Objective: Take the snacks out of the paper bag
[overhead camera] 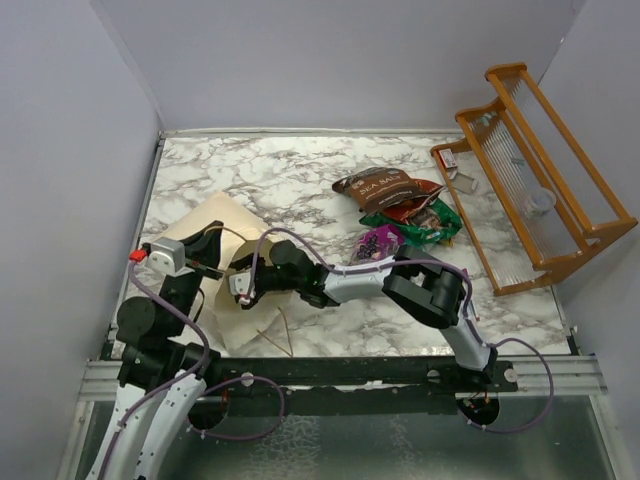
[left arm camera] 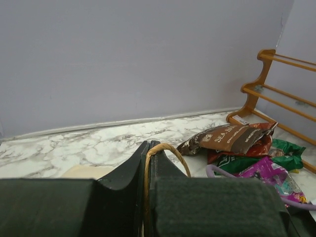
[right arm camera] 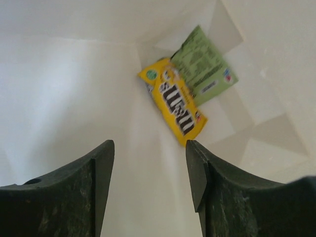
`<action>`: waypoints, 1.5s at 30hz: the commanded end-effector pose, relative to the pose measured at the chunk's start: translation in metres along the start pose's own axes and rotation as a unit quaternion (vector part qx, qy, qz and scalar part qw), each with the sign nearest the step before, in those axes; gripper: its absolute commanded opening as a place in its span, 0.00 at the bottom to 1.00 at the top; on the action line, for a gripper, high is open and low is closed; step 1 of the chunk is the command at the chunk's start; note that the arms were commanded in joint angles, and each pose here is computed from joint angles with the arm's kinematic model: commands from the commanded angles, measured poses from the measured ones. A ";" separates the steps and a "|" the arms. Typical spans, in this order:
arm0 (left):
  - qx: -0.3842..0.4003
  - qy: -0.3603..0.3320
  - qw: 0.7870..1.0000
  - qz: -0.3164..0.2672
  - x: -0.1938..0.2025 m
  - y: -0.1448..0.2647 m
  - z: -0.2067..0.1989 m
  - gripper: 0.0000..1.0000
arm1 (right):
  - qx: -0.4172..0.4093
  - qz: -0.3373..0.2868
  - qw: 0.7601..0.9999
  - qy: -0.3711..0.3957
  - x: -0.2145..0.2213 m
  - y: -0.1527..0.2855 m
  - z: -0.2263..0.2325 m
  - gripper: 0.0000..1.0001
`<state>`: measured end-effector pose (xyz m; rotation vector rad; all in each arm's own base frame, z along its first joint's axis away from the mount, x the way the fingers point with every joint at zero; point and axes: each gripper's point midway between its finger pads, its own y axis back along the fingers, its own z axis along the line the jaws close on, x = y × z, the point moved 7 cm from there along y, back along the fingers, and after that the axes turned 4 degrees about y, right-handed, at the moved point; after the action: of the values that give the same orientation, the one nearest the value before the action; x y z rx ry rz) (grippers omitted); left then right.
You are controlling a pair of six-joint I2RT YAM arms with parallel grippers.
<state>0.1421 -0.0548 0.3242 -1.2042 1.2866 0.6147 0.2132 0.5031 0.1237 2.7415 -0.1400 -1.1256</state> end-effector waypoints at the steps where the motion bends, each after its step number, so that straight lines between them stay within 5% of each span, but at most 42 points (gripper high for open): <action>1: -0.012 0.032 0.999 -0.023 -0.009 -0.017 0.000 0.00 | 0.044 0.018 0.990 -0.134 -0.005 0.022 0.008 0.60; 7: -0.032 0.045 0.999 0.004 0.004 -0.035 0.004 0.00 | 0.103 0.023 0.954 -0.280 -0.034 0.070 0.006 0.61; 14: -0.023 0.047 0.999 0.015 0.012 -0.040 0.003 0.00 | 0.159 0.084 0.885 -0.430 -0.036 0.099 0.013 0.67; 21: 0.007 0.045 0.999 0.021 0.009 -0.043 -0.004 0.00 | 0.197 0.026 0.783 -0.590 -0.029 0.124 0.010 0.56; 27: -0.007 0.041 0.998 0.038 0.015 -0.046 0.000 0.00 | 0.209 0.051 0.752 -0.623 -0.033 0.158 0.022 0.67; 31: -0.003 0.032 0.998 0.057 0.022 -0.051 0.000 0.00 | 0.238 0.080 0.707 -0.661 -0.026 0.181 0.036 0.75; 41: 0.034 0.025 0.996 0.077 0.022 -0.058 -0.007 0.00 | 0.195 0.094 0.619 -0.755 0.010 0.172 0.046 0.65; 45: 0.047 0.027 0.995 0.089 0.024 -0.060 -0.010 0.00 | 0.165 0.086 0.616 -0.765 0.020 0.156 0.047 0.60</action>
<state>0.2006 -0.0839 0.3124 -1.1004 1.4597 0.6912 0.1883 0.3220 0.1048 1.0842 -0.9801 -3.0709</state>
